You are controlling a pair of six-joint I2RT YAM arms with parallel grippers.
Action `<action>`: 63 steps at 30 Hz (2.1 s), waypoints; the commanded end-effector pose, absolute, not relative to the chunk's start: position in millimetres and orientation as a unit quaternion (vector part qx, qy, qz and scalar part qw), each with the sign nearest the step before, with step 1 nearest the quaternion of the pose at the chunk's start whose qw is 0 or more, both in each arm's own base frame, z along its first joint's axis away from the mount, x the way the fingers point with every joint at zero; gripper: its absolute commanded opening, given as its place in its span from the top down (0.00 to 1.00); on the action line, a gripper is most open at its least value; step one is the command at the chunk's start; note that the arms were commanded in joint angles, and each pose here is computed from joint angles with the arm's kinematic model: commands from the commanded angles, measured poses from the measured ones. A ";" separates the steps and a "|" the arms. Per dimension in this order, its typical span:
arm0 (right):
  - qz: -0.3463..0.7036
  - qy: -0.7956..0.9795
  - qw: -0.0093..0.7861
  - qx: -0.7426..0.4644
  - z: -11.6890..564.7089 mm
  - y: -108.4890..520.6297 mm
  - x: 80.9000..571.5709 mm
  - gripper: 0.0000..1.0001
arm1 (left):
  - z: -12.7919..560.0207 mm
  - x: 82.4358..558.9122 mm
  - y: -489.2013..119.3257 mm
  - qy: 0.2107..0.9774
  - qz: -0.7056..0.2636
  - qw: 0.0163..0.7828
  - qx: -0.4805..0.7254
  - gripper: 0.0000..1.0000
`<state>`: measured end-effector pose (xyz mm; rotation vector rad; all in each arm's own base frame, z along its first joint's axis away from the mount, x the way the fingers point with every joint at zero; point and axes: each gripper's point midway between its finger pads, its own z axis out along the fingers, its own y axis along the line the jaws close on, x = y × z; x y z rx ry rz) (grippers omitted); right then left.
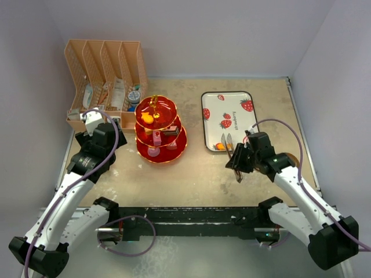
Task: Serve the afternoon tea
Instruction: Pick up the desert from the tray.
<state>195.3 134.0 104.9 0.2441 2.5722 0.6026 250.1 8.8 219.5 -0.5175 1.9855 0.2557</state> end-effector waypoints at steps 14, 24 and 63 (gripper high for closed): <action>0.253 0.932 0.238 0.107 104.1 137.5 182.1 0.59 | 223.5 253.4 6.7 0.819 0.099 0.521 -0.218 0.04; 0.265 0.916 0.251 0.167 103.1 134.2 180.0 0.59 | 223.6 253.2 7.0 0.819 0.099 0.521 -0.218 0.04; 0.286 0.928 0.234 0.048 116.4 167.3 222.1 0.58 | 221.9 253.8 6.7 0.821 0.100 0.519 -0.217 0.04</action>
